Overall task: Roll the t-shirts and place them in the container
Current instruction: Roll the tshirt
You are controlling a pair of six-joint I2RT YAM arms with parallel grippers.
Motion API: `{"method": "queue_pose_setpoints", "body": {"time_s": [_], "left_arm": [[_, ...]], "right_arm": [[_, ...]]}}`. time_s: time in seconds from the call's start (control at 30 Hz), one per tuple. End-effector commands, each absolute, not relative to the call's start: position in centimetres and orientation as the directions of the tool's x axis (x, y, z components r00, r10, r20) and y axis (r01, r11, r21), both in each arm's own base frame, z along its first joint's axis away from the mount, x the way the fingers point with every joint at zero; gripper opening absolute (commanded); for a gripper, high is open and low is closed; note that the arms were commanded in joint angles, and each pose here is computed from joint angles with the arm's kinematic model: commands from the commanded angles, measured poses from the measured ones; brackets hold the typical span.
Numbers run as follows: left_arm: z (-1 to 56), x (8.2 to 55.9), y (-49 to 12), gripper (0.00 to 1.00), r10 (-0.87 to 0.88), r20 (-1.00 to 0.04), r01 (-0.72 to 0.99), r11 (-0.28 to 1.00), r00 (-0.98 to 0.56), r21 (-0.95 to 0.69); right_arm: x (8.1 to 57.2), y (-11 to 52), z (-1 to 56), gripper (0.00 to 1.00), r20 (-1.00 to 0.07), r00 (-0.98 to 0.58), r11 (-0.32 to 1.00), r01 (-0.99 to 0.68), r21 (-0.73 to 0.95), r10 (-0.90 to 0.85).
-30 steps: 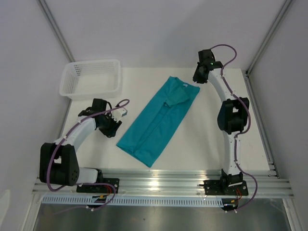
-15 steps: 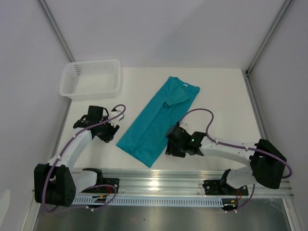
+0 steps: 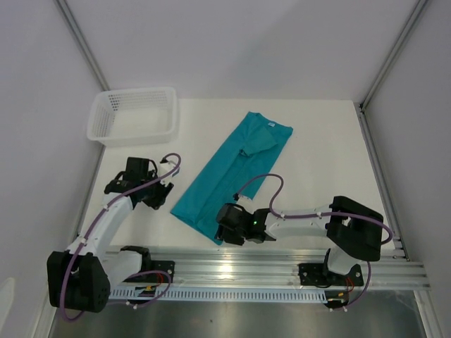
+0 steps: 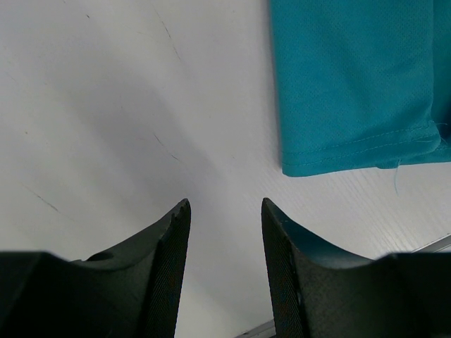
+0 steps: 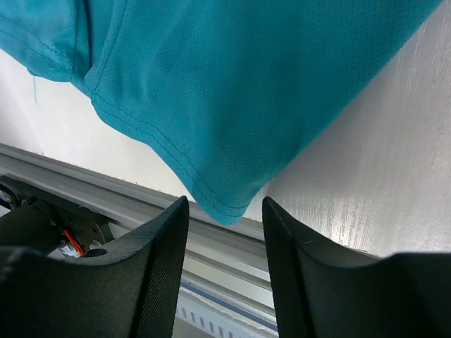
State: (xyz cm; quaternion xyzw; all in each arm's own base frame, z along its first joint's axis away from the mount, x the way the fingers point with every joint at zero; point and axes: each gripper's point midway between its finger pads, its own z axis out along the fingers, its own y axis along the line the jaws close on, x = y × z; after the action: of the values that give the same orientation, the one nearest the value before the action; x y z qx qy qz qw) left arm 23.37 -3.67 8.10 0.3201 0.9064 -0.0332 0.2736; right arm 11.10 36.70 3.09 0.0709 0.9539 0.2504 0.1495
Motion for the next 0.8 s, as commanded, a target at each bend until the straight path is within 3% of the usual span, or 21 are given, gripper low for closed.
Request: {"method": "queue_pose_setpoints", "body": {"time_s": [0.0,0.17,0.23,0.37,0.5,0.77], "left_arm": [[8.2,23.5,-3.6,0.49,0.558,-0.532,0.588,0.798,-0.637,0.132],[7.9,23.3,-3.6,0.49,0.562,-0.533,0.593,0.794,-0.632,0.135],[7.9,23.3,-3.6,0.49,0.565,-0.533,0.594,0.792,-0.63,0.137],[7.9,23.2,-3.5,0.48,0.567,-0.529,0.594,0.792,-0.631,0.14],[7.8,23.0,-3.7,0.48,0.579,-0.533,0.613,0.778,-0.617,0.135],[8.4,22.7,-4.8,0.48,0.574,-0.556,0.642,0.761,-0.601,0.091]], "right_arm": [[12.1,37.4,3.3,0.48,-0.264,-0.93,0.853,0.088,0.515,0.256],[13.1,36.6,2.4,0.46,-0.27,-0.918,0.856,0.125,0.502,0.292],[13.4,36.7,2.0,0.4,-0.262,-0.919,0.853,0.129,0.505,0.295],[13.4,36.6,1.1,0.17,-0.245,-0.925,0.859,0.137,0.493,0.289],[13.6,34.6,0.9,0.02,-0.278,-0.917,0.886,0.141,0.443,0.285],[12.2,31.0,0.6,0.0,-0.27,-0.933,0.922,0.129,0.364,0.237]]}}
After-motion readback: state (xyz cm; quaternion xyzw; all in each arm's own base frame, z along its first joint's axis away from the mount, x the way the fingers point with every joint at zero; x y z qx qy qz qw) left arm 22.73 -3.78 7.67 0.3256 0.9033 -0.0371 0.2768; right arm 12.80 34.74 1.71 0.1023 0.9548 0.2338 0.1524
